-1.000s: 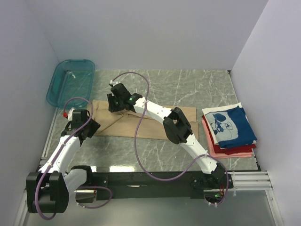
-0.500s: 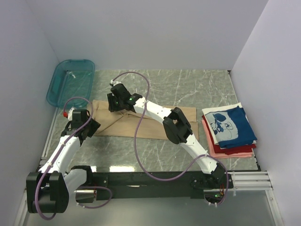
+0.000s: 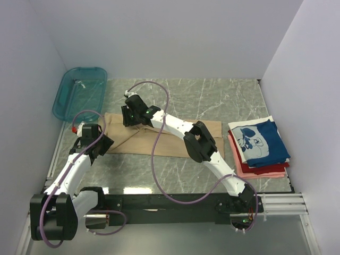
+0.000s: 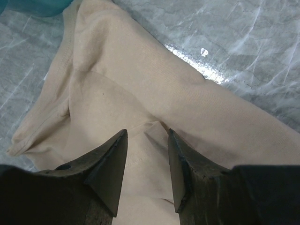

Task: Fold and stack the t-shirts
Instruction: Fold the tshirt

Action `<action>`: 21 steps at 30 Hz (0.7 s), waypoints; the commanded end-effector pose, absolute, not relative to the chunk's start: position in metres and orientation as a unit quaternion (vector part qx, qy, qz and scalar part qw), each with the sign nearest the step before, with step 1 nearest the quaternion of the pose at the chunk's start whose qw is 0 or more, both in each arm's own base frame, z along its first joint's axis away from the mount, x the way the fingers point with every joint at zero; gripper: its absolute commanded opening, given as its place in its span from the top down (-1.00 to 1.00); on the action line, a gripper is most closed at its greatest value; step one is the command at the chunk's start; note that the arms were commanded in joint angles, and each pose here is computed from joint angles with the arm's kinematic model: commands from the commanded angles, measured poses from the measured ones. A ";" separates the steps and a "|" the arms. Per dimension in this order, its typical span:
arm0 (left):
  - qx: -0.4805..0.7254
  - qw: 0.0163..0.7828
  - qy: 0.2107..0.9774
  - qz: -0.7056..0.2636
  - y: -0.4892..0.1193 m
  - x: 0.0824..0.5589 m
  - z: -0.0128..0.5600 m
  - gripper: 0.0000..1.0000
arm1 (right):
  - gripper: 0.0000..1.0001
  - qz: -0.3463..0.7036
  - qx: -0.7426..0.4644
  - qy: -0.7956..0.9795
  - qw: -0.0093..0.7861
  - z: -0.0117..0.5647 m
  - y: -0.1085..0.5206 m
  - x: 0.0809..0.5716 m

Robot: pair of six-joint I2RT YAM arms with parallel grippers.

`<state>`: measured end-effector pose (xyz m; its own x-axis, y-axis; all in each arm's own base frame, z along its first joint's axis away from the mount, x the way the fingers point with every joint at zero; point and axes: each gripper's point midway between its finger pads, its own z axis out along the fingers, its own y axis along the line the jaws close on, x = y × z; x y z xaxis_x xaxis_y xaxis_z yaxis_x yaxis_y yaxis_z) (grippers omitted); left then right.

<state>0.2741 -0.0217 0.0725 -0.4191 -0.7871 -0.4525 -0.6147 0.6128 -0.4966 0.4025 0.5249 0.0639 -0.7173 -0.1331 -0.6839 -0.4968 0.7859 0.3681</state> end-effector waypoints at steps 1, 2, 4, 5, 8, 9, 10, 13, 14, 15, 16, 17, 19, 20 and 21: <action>-0.419 0.347 0.828 -0.140 -0.023 0.279 0.076 0.11 | 0.06 0.268 -0.177 0.887 0.332 0.054 0.528 0.403; -0.420 0.347 0.827 -0.140 -0.023 0.279 0.077 0.11 | 0.06 0.265 -0.177 0.889 0.328 0.050 0.527 0.402; -0.419 0.347 0.827 -0.141 -0.024 0.280 0.076 0.11 | 0.07 0.263 -0.174 0.891 0.326 0.047 0.526 0.402; -0.420 0.347 0.827 -0.143 -0.024 0.280 0.076 0.11 | 0.07 0.261 -0.174 0.893 0.324 0.044 0.525 0.401; -0.420 0.346 0.827 -0.144 -0.025 0.280 0.075 0.11 | 0.07 0.260 -0.174 0.894 0.321 0.041 0.524 0.399; -0.419 0.344 0.828 -0.144 -0.025 0.279 0.074 0.12 | 0.08 0.260 -0.174 0.893 0.322 0.042 0.524 0.399; -0.420 0.345 0.827 -0.145 -0.025 0.279 0.074 0.11 | 0.08 0.260 -0.174 0.894 0.322 0.042 0.524 0.399; -0.420 0.344 0.827 -0.145 -0.025 0.280 0.073 0.11 | 0.14 0.262 -0.170 0.893 0.326 0.047 0.522 0.400; -0.420 0.344 0.827 -0.145 -0.025 0.280 0.073 0.12 | 0.22 0.262 -0.169 0.892 0.327 0.049 0.522 0.400; -0.421 0.343 0.827 -0.144 -0.025 0.279 0.072 0.11 | 0.26 0.267 -0.167 0.890 0.331 0.057 0.522 0.400; -0.422 0.343 0.827 -0.143 -0.024 0.279 0.072 0.11 | 0.30 0.269 -0.166 0.888 0.334 0.061 0.522 0.400; -0.423 0.344 0.826 -0.143 -0.024 0.279 0.071 0.11 | 0.38 0.270 -0.165 0.887 0.336 0.063 0.521 0.400; -0.425 0.342 0.826 -0.142 -0.024 0.280 0.070 0.11 | 0.45 0.280 -0.161 0.881 0.346 0.079 0.521 0.400; -0.427 0.341 0.825 -0.143 -0.025 0.280 0.070 0.11 | 0.50 0.280 -0.160 0.881 0.347 0.081 0.519 0.400; -0.427 0.340 0.825 -0.144 -0.025 0.280 0.069 0.11 | 0.52 0.287 -0.158 0.876 0.354 0.094 0.519 0.400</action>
